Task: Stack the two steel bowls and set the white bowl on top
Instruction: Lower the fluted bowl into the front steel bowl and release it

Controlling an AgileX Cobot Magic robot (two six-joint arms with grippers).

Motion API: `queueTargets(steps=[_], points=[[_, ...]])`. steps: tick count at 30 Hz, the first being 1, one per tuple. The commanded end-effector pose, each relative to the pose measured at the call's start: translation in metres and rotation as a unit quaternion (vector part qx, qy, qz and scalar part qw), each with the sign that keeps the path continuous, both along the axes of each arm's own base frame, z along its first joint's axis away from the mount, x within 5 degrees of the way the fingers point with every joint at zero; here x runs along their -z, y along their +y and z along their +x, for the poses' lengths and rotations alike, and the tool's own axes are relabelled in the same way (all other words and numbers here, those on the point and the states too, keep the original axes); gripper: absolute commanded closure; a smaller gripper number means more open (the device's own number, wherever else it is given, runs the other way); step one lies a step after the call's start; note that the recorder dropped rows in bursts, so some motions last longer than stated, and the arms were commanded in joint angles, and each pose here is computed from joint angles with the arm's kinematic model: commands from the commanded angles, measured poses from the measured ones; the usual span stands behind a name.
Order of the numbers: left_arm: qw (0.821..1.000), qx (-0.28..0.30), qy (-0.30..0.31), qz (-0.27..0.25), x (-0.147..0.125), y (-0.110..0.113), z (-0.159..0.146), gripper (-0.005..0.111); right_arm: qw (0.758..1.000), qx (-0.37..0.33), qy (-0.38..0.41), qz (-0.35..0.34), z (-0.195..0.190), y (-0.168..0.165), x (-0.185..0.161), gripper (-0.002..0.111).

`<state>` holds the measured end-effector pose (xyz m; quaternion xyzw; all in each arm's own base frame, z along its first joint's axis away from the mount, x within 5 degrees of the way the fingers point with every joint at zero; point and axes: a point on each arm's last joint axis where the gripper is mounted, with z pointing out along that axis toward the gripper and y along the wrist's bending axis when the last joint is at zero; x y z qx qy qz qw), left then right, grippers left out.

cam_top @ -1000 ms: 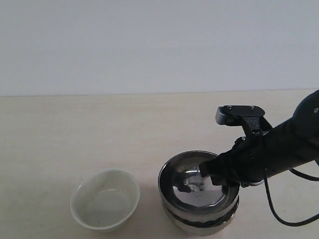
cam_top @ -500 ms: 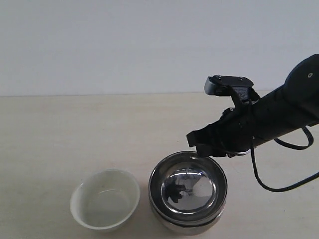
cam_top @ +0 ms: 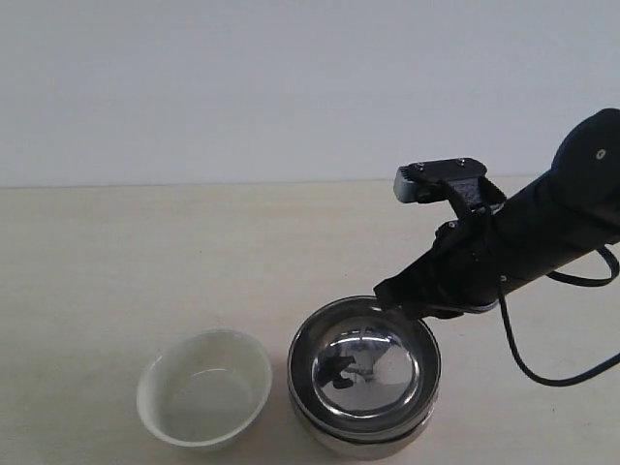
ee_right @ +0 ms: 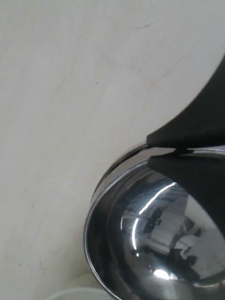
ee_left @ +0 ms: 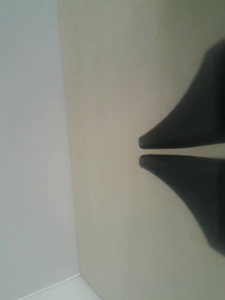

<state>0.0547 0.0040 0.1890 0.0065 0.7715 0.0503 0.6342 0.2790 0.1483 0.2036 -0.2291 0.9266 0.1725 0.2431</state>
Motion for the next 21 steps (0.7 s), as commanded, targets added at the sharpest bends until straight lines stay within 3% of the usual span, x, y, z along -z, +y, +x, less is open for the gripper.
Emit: queueTargets(steps=[1,10,21], points=[[1.000,-0.002,-0.001,-0.002,0.001,0.000,0.000,0.103,1.000,-0.002,0.004,-0.004,0.000,0.000,0.000,0.108],[1.000,-0.002,-0.001,-0.002,0.001,0.000,0.000,0.103,1.000,0.009,0.022,-0.018,0.008,0.001,0.024,0.108],[1.000,-0.002,-0.001,-0.002,0.001,0.000,0.000,0.103,0.999,0.006,-0.032,0.007,-0.001,-0.002,-0.015,0.108]])
